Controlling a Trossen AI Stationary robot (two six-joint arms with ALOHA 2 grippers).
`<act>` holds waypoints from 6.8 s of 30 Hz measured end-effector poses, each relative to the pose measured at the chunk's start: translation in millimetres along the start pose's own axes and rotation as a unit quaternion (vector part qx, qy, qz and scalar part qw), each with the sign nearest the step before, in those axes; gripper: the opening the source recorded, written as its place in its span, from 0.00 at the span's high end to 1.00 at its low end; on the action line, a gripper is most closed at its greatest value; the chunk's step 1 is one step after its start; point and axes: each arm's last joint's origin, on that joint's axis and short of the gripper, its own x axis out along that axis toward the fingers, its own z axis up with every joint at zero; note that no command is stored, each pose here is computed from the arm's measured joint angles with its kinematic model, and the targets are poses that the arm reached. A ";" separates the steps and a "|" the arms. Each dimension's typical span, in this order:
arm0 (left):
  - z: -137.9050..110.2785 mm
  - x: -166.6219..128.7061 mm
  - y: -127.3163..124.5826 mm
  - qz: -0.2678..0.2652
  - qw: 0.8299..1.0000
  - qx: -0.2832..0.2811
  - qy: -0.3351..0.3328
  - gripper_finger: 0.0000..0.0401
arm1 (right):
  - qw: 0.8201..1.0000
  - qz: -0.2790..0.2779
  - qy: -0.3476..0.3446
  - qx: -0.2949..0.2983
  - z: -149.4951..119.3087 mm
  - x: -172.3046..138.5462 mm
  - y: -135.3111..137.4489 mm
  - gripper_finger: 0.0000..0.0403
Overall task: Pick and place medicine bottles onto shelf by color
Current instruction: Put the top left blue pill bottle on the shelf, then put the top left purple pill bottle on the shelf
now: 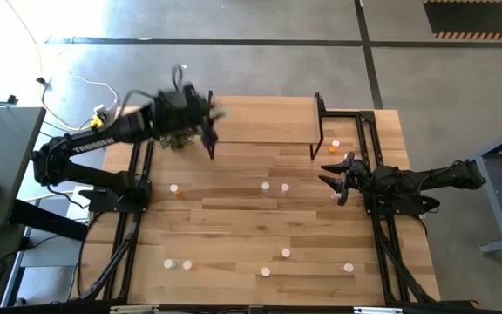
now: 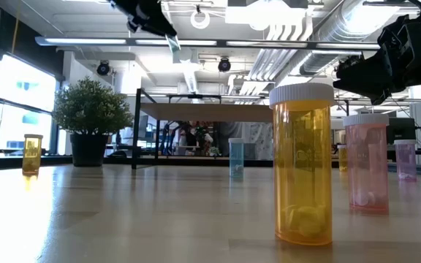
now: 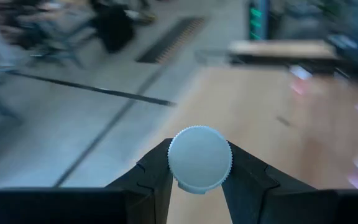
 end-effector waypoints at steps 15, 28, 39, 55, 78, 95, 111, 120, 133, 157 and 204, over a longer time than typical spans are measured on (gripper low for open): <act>21.0 57.7 73.1 0.014 0.991 -0.082 0.103 0.73 | 1.000 0.000 0.000 0.000 -0.1 0.0 0.0 0.58; -19.6 105.5 67.2 0.005 0.970 -0.087 0.227 0.73 | 1.000 0.000 0.000 0.000 0.0 0.0 0.0 0.58; -44.3 133.0 64.0 0.026 0.950 -0.120 0.286 0.73 | 1.000 0.000 0.000 0.000 0.0 0.0 0.0 0.58; -46.3 134.8 63.4 0.031 0.947 -0.133 0.290 0.73 | 1.000 0.000 0.000 0.000 -0.1 0.0 0.0 0.58; -45.0 135.7 64.0 0.036 0.949 -0.131 0.283 0.55 | 1.000 0.000 0.000 0.000 0.0 0.0 0.0 0.58; -14.6 103.5 74.1 0.060 0.968 -0.131 0.204 0.55 | 1.000 0.000 0.000 0.000 -0.1 0.0 0.0 0.58; 0.3 11.8 11.7 -0.104 0.986 -0.060 0.117 0.55 | 1.000 0.000 0.000 0.000 0.0 0.0 0.0 0.58; -42.9 -36.2 -39.4 -0.185 0.978 -0.075 0.066 0.55 | 1.000 0.000 0.000 0.000 0.0 0.0 0.0 0.58; -94.1 -61.9 -89.4 -0.242 0.965 -0.096 0.023 0.55 | 1.000 0.000 0.000 0.000 0.0 0.0 0.0 0.58; -128.4 -78.8 -119.2 -0.251 0.964 -0.090 0.018 0.55 | 0.998 0.045 -0.032 0.003 89.0 -1.9 17.7 0.53; -127.9 -79.9 -118.1 -0.251 0.963 -0.095 0.016 0.55 | 0.963 -0.054 0.259 -0.048 -38.8 125.0 48.8 0.51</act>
